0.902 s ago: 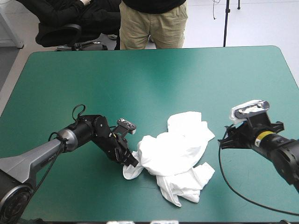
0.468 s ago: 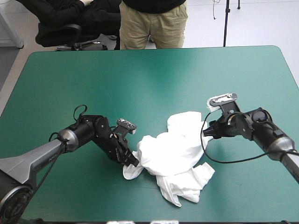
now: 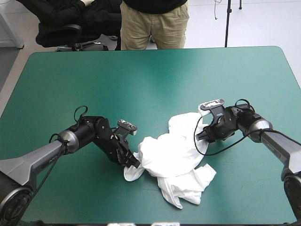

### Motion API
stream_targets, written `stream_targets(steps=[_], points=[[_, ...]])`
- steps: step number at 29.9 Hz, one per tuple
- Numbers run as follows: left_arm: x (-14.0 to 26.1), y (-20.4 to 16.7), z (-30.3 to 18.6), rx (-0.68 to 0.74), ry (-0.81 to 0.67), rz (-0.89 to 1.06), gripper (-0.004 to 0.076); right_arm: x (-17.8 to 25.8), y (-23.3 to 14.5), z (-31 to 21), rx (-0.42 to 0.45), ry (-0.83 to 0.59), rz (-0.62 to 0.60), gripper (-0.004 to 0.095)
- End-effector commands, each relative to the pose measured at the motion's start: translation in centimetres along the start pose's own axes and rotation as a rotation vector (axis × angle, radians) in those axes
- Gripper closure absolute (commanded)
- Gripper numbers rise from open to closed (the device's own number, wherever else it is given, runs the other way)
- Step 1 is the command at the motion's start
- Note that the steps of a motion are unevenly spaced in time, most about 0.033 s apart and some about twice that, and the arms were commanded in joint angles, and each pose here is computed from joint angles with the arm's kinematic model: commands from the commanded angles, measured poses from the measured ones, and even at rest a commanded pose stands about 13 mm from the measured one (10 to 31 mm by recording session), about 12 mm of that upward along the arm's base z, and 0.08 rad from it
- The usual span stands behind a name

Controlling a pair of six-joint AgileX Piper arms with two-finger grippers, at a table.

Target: Fold the cloth

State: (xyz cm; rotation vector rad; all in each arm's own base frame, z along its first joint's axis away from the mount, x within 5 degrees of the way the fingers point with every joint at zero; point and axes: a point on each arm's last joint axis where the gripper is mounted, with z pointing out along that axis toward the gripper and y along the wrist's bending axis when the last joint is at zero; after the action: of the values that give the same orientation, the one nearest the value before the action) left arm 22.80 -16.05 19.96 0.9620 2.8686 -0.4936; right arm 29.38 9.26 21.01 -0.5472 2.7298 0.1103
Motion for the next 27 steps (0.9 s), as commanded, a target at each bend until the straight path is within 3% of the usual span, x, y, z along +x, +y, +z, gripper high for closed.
stream_targets(steps=[1,3,7,11,15,27], points=[[0.3,0.3,0.0,-0.043,0.024,0.039,0.0741,-0.7,0.2,-0.3,-0.036,-0.030,-0.002,0.0406],[0.3,0.3,0.0,-0.043,0.024,0.037,0.0741,-0.5,0.2,0.1,-0.042,0.004,-0.007,0.0502],[0.2,0.3,0.0,-0.049,0.019,0.041,0.0741,0.1,0.3,0.6,-0.056,0.069,-0.068,0.0929],[0.2,0.5,-0.4,-0.081,0.000,0.042,0.0741,0.0,0.2,0.3,-0.043,0.058,-0.086,0.0915],[0.4,0.7,-2.5,-0.178,-0.054,0.052,0.0741,-0.9,-0.4,-2.7,0.051,-0.106,-0.066,0.0916],[-0.6,-1.8,-17.6,-0.458,-0.529,0.129,0.0741,-1.3,0.1,-19.9,0.142,-0.606,-0.086,0.0925]])
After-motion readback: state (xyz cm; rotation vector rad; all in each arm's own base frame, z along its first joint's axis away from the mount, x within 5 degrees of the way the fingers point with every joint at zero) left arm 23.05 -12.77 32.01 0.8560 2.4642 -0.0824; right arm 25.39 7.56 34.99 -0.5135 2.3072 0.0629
